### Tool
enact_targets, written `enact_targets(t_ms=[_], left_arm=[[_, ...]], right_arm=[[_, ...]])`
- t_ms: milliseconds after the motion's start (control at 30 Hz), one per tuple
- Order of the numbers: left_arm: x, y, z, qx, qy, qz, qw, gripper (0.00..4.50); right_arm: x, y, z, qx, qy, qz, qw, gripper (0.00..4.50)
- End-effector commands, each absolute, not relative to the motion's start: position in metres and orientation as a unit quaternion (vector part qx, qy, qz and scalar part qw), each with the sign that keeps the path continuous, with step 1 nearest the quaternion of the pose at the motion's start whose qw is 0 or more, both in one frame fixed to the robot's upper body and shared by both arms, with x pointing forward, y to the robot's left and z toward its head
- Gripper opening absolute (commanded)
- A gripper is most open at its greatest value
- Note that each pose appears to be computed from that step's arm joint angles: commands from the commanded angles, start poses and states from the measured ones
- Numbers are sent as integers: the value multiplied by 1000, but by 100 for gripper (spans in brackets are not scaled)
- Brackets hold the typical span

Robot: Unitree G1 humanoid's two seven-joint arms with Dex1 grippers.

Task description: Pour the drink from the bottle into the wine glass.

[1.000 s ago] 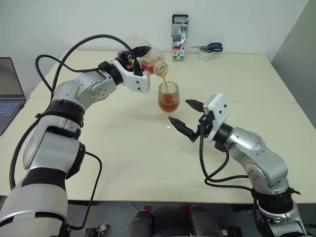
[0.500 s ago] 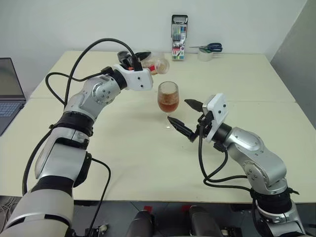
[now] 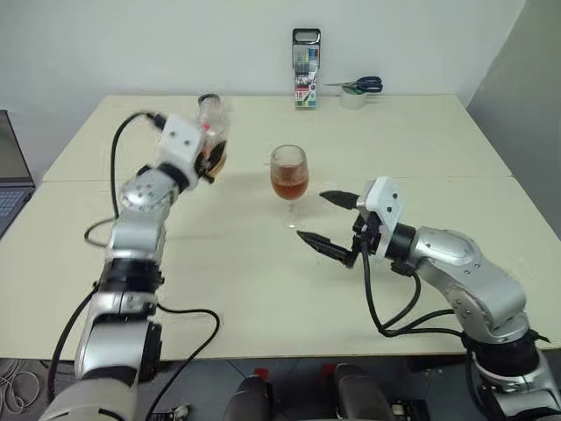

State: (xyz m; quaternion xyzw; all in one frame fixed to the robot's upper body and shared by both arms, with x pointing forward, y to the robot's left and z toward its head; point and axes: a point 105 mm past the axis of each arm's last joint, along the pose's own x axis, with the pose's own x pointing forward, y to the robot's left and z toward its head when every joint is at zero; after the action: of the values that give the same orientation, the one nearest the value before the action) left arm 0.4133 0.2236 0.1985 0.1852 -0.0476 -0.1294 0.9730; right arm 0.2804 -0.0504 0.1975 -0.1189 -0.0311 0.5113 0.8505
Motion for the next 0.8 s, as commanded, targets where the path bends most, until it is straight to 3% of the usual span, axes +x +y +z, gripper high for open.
enact_targets(t_ms=[33,267,600,800], left_arm=[[401,244,208,125,-51,-90,987,172],[384,267,178,73,-16,-51,996,172],[383,271,153,12,-4,-38,999,172],[382,271,150,22,-9,-42,999,367]], right_arm=[[273,-43,215,-122,-55,535,834,450],[278,-32,215,-135,-44,550,823,450],[283,-27,214,-141,-45,551,821,450],[283,-26,215,-140,-45,551,822,450]])
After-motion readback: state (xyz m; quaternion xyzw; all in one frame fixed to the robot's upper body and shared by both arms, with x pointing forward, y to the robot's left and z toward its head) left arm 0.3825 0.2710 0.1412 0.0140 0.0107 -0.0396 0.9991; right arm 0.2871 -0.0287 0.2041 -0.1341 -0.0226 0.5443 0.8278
